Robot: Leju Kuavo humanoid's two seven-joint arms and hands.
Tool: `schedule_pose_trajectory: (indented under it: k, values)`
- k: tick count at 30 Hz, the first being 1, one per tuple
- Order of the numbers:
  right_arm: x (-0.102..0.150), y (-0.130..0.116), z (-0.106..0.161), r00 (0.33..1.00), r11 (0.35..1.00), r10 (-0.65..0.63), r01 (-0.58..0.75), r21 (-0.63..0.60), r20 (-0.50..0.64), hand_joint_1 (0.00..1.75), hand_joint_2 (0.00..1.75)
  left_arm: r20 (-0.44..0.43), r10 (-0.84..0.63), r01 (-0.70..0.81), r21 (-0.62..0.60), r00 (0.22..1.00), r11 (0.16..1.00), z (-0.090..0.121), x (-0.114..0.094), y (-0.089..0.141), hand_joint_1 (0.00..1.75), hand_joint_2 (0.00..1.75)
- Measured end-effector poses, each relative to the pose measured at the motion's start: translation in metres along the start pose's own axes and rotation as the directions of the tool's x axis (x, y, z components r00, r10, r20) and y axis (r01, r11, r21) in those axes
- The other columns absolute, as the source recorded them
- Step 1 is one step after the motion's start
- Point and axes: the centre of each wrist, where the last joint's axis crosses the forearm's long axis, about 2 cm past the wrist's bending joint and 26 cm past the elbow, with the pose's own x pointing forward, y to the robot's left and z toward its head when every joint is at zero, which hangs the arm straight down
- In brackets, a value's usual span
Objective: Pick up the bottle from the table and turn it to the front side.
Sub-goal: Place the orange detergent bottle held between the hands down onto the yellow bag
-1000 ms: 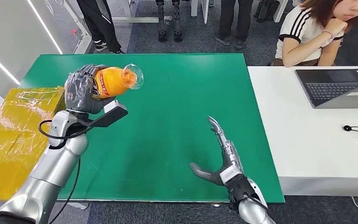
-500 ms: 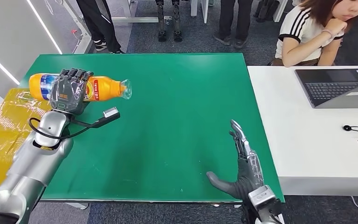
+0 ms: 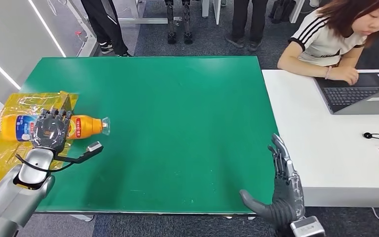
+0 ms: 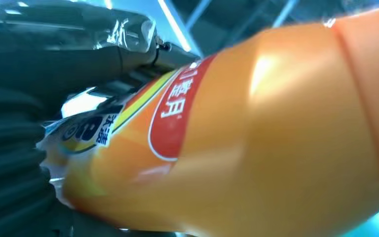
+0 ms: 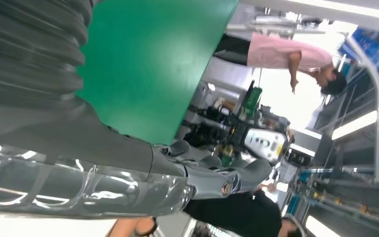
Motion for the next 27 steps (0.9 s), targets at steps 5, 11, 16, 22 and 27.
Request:
schedule_pose_trajectory:
  k: [5,11,16,22,27]
  values:
    - [0.002,-0.004,0.003,1.0,1.0,0.004,-0.004,-0.009,-0.003,0.0,1.75,0.041,0.024,-0.021,-0.082,0.999,0.996,0.027,0.01,-0.019,1.75,1.75]
    - [0.006,-0.006,0.002,1.0,1.0,0.003,-0.003,0.003,0.012,0.0,1.75,0.091,0.091,-0.08,-0.121,0.992,0.989,0.048,0.022,-0.033,1.75,1.75]
    - [0.007,-0.005,0.001,1.0,1.0,0.001,-0.002,0.026,0.016,0.0,1.75,0.091,0.135,-0.121,-0.147,0.987,0.982,0.055,0.036,-0.039,1.75,1.75]
    - [0.007,-0.005,0.0,1.0,0.999,0.005,-0.006,0.033,0.016,0.0,1.75,0.076,0.158,-0.144,-0.165,0.985,0.976,0.053,0.041,-0.042,1.75,1.75]
    - [0.007,-0.005,-0.003,1.0,0.998,-0.004,0.003,0.056,0.019,0.0,1.75,0.043,0.148,-0.14,-0.151,0.988,0.979,0.052,0.044,-0.044,0.32,1.75]
